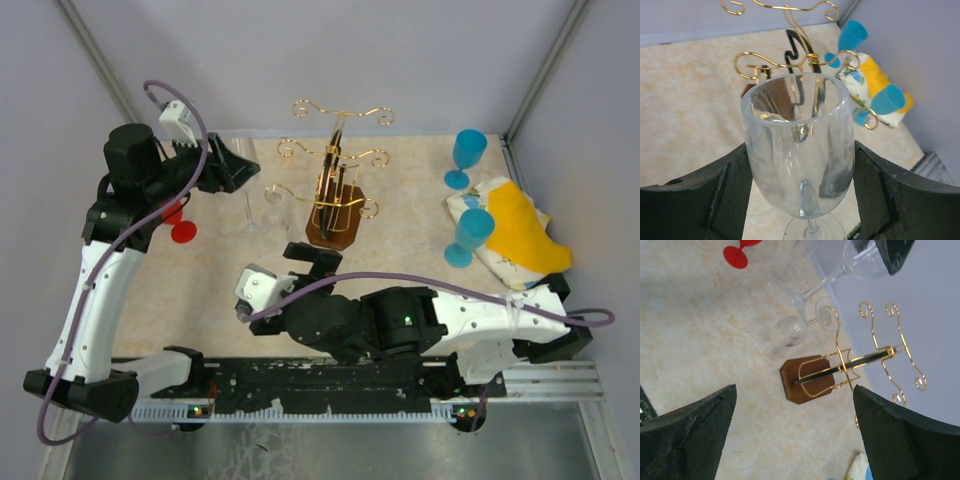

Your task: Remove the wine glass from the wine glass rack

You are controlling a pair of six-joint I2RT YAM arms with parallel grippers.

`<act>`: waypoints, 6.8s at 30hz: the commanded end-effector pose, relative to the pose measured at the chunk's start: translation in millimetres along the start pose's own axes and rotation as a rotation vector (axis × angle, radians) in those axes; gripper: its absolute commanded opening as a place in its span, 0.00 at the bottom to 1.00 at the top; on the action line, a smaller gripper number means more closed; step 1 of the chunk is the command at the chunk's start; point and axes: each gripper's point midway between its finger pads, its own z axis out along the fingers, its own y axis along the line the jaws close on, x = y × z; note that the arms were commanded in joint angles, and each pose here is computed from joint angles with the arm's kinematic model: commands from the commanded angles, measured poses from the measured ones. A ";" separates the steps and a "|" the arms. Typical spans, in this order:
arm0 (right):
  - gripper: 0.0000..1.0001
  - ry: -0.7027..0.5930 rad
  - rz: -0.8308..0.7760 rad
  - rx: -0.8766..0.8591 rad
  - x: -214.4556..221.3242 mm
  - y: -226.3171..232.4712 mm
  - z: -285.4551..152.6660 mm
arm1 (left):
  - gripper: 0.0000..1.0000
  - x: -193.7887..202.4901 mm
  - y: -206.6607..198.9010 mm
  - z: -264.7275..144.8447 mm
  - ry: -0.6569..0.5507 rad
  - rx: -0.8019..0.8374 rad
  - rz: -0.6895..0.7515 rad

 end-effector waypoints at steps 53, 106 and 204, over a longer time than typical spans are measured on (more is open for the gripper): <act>0.99 0.007 0.380 -0.018 47.9 -39.6 -23.2 | 0.45 107.0 196.9 -37.9 -0.559 -0.575 0.314; 0.90 0.081 0.661 -0.056 62.6 -66.2 -3.3 | 0.97 162.5 207.3 -31.7 -0.550 -0.836 0.359; 0.30 0.023 1.662 -0.088 68.4 -101.8 196.2 | 0.95 90.0 120.7 -55.1 -0.495 -0.568 0.237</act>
